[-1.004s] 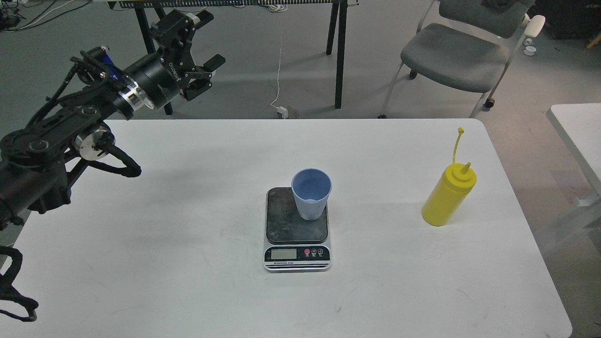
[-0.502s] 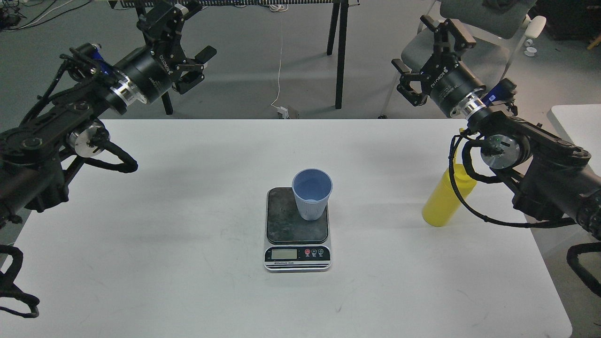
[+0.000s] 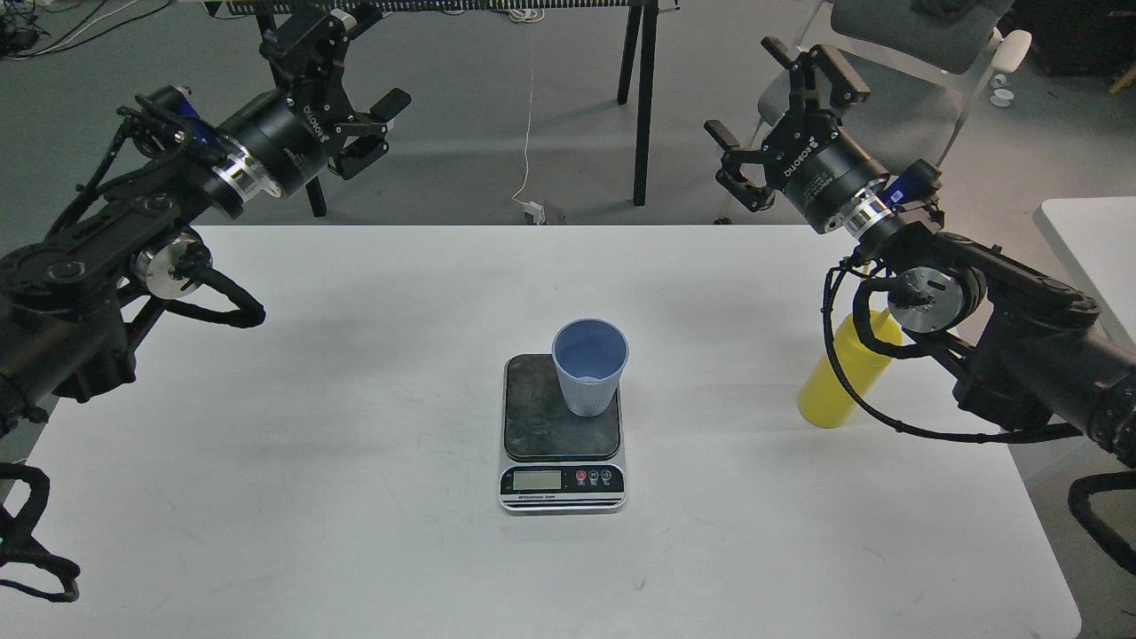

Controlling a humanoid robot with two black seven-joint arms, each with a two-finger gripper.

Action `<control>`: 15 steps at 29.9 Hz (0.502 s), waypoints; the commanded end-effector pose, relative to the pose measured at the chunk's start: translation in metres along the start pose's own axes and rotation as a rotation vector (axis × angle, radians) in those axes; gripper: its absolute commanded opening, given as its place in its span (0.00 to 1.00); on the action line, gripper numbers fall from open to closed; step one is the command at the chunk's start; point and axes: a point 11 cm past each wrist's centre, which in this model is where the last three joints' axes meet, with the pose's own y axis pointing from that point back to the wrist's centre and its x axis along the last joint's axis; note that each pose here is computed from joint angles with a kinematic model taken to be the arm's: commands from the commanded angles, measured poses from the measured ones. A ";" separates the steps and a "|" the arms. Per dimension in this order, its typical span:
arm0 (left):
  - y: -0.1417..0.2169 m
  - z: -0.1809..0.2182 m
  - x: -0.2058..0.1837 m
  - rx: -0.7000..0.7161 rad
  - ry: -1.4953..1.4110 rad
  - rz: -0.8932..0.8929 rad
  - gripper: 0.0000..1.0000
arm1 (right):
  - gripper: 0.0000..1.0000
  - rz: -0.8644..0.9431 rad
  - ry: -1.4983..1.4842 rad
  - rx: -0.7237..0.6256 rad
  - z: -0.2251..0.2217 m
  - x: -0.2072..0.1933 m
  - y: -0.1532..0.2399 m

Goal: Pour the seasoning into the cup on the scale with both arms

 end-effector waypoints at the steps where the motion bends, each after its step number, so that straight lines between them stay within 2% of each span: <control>1: 0.000 -0.002 -0.001 0.003 0.003 0.000 0.99 | 0.99 0.002 0.005 0.000 -0.001 0.001 0.001; 9: 0.003 -0.003 0.001 0.010 -0.003 0.003 0.99 | 0.99 0.005 0.014 0.005 -0.007 0.004 0.001; 15: 0.014 -0.008 0.014 0.031 -0.012 0.038 0.99 | 0.99 0.086 0.121 0.045 -0.061 0.044 0.028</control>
